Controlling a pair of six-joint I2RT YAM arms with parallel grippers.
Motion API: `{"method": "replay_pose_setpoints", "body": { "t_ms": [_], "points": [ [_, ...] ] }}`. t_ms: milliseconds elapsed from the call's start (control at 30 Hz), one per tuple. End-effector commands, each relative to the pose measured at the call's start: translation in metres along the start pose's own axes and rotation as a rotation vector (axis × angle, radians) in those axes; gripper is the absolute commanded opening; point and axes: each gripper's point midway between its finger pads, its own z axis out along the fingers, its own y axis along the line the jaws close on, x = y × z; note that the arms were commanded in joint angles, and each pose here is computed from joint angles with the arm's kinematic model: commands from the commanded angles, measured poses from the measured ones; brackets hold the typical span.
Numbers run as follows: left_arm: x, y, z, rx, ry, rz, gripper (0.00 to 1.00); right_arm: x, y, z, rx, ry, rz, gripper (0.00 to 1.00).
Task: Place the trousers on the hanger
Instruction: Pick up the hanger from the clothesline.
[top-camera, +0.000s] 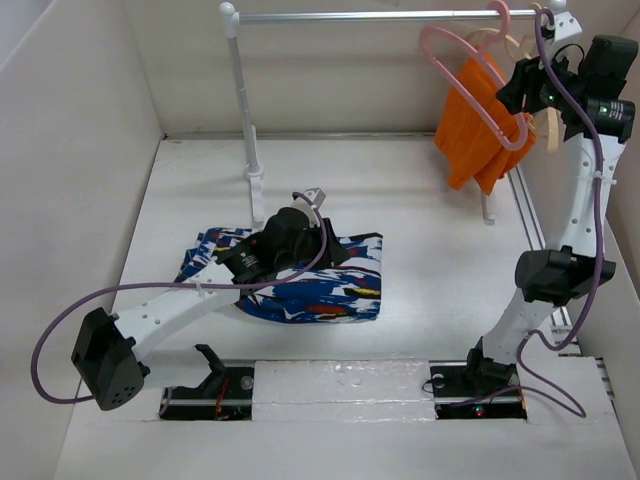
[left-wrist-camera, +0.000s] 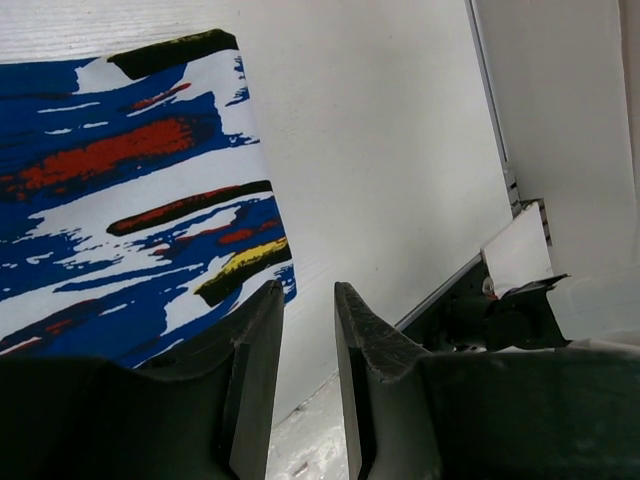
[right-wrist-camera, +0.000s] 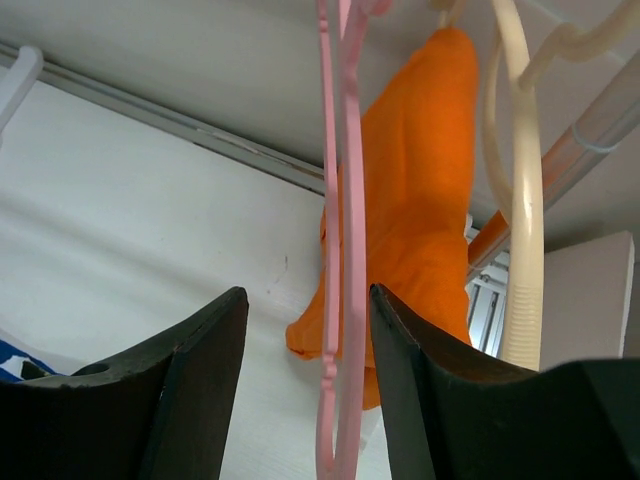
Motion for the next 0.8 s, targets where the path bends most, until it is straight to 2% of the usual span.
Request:
{"method": "replay_pose_setpoints", "body": {
  "t_ms": [0, 233, 333, 467, 500, 600, 667, 733, 767],
  "points": [
    [-0.002, -0.005, 0.0, 0.03, -0.013, -0.011, 0.23, 0.001, -0.005, 0.001, -0.02, -0.019, 0.016, 0.57],
    [-0.004, -0.005, 0.001, 0.027, -0.02, -0.018, 0.23, 0.022, -0.009, 0.004, 0.06, 0.022, 0.001, 0.58],
    [-0.005, -0.005, 0.0, 0.026, -0.021, -0.017, 0.23, 0.022, -0.008, 0.003, 0.014, 0.005, 0.003, 0.57],
    [-0.003, -0.004, 0.001, 0.021, -0.016, -0.02, 0.23, 0.032, -0.008, 0.007, -0.021, 0.012, 0.022, 0.42],
    [-0.004, -0.005, 0.002, 0.022, -0.017, -0.022, 0.23, 0.03, -0.006, 0.003, -0.016, 0.009, 0.017, 0.27],
    [-0.007, -0.008, 0.001, 0.027, -0.024, -0.023, 0.24, 0.023, 0.008, 0.005, -0.051, -0.042, 0.005, 0.1],
    [-0.015, -0.012, 0.0, 0.027, -0.039, -0.015, 0.27, -0.002, 0.015, -0.008, -0.015, -0.108, -0.029, 0.01],
    [-0.019, -0.012, 0.001, -0.001, -0.035, -0.008, 0.33, -0.024, 0.016, -0.022, 0.054, -0.149, -0.06, 0.0],
    [-0.035, -0.023, -0.004, 0.01, -0.069, -0.004, 0.39, -0.033, 0.023, -0.025, 0.066, -0.163, -0.074, 0.0]
  ]
}}
